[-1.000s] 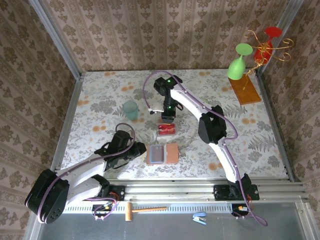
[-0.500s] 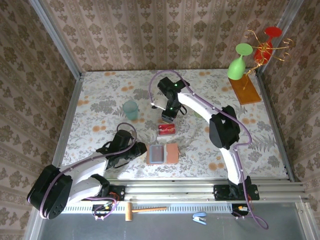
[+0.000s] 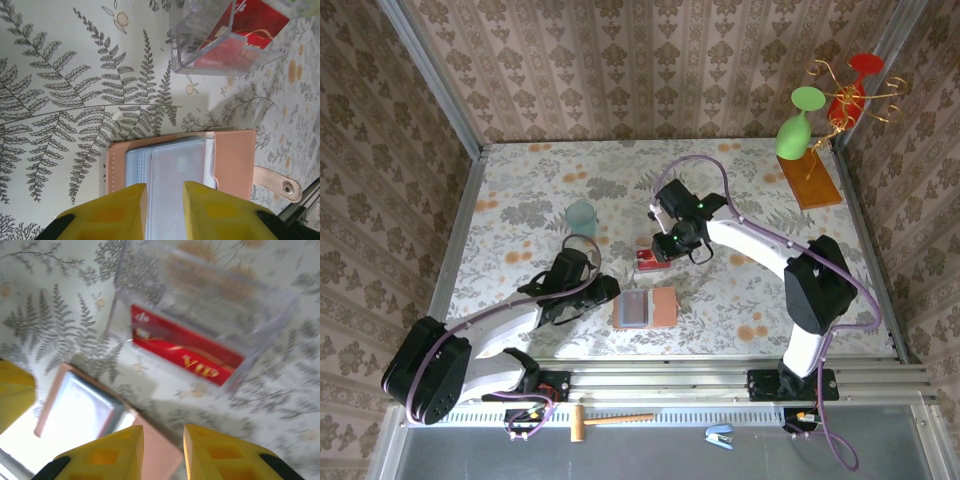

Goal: Take the credit cards out of the card holder

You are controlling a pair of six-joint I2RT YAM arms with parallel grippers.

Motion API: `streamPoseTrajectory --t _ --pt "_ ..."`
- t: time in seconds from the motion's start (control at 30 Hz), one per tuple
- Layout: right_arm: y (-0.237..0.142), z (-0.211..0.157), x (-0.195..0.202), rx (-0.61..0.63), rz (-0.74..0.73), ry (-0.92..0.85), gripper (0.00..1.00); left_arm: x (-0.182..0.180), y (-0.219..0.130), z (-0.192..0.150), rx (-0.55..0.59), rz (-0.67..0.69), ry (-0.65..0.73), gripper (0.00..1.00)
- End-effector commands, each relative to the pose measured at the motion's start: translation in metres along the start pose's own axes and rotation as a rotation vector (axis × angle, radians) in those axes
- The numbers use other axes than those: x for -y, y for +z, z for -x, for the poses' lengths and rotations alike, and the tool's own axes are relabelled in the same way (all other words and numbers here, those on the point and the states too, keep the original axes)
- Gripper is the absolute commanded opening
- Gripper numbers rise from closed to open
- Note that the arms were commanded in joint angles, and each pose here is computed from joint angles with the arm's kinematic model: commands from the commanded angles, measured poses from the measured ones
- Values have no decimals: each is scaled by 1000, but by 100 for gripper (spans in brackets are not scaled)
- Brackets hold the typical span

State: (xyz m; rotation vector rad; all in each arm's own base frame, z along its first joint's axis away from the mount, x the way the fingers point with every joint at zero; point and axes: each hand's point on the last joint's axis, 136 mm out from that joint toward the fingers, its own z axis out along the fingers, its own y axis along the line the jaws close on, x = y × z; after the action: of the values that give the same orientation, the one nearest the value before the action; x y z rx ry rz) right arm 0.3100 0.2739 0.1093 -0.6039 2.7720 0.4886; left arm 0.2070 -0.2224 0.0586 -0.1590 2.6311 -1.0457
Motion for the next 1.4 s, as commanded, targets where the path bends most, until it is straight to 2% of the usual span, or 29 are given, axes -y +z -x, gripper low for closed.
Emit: streamPoseTrajectory --t 0.0,0.13,0.33,0.63,0.93,1.37 --pt "-2 -4 -35 12 142 202 26 4 3 -7 -40 -15 24 25" --pt "8 -24 -54 -30 209 300 25 -4 7 -19 -66 -5 11 23" --pt "25 -41 -73 -28 303 408 26 -12 9 -35 -91 4 -1 18" --pt "40 -62 -84 -56 321 440 27 -25 3 -40 -68 40 -10 12" --pt "54 -69 -93 -88 375 486 29 -31 7 -46 -90 51 -15 11" --pt "69 -80 -95 -139 374 504 35 -38 7 -49 -93 67 -23 12"
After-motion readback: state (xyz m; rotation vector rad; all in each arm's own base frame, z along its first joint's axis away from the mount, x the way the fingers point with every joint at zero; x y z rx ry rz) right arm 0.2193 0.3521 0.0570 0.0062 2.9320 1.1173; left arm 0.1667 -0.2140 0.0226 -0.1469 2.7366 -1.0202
